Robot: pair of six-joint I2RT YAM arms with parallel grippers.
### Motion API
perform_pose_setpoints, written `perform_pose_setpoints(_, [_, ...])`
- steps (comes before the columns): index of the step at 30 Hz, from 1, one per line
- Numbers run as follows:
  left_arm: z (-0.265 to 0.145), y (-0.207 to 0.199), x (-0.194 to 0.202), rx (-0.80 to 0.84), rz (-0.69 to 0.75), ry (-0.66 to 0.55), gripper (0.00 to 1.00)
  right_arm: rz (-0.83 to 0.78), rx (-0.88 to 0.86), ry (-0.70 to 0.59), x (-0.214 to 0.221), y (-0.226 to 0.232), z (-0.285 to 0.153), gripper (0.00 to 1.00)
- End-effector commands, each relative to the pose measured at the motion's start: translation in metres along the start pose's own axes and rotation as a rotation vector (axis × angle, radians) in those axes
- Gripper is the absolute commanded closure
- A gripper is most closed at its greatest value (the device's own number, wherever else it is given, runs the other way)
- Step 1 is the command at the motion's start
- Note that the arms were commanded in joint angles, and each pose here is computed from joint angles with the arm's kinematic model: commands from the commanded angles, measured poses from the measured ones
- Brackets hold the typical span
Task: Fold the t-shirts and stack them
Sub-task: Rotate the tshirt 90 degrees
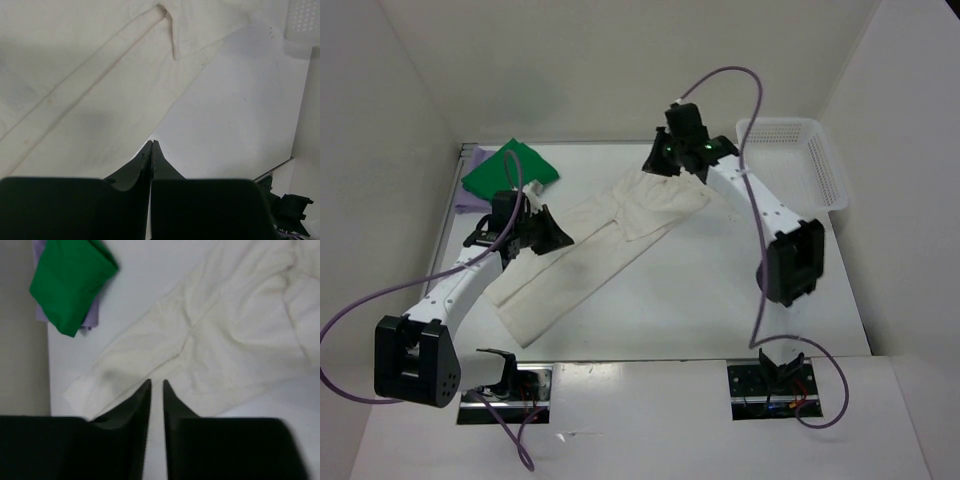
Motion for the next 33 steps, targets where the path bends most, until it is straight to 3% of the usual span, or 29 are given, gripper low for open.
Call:
perform_pose_setpoints(1, [-0.001,-0.001,0.001,0.033,0.026,-0.014,1.00,0.039,0.116,-0.014,0.011,-0.058,-0.008,0.89])
perform_pose_setpoints(2, [0.000,0.001,0.003,0.029,0.022,-0.007,1.00,0.059,0.138,-0.022,0.011,-0.074,-0.008,1.00])
perform_pose_setpoints(8, [0.001,-0.001,0.006,0.059,0.030,0.020,1.00,0.126,0.321,0.033,0.043,-0.145,0.010,1.00])
perform_pose_setpoints(16, [0.000,-0.001,0.009,0.101,0.060,0.042,0.96,0.129,0.387,0.100,0.061,-0.173,0.047,1.00])
perform_pose_setpoints(19, [0.002,-0.003,0.013,0.115,0.065,0.053,1.00,0.132,0.405,0.125,0.062,-0.179,0.069,1.00])
perform_pose_setpoints(24, [0.000,-0.004,0.011,0.124,0.073,0.039,1.00,0.127,0.386,0.142,0.046,-0.177,0.108,1.00])
perform_pose_setpoints(28, [0.000,-0.008,0.013,0.150,0.079,0.057,1.00,0.100,0.313,0.075,-0.007,-0.146,0.129,1.00])
perform_pose_setpoints(30, [0.000,-0.008,0.013,0.150,0.079,0.057,0.98,0.091,0.255,0.009,-0.039,-0.122,0.121,1.00])
perform_pose_setpoints(33, [0.000,-0.006,0.013,0.122,0.075,0.050,0.87,0.054,0.246,-0.051,-0.058,-0.099,0.089,0.96])
Point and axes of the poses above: each gripper's point midway between its finger pads, its own z axis out along the fingers, its own y axis along the line the jaws close on, x = y × z, the point moved 9 cm from there along -z, back along the fingers, and after that the axes turned 2 degrees about z, right-handed, at the moved point
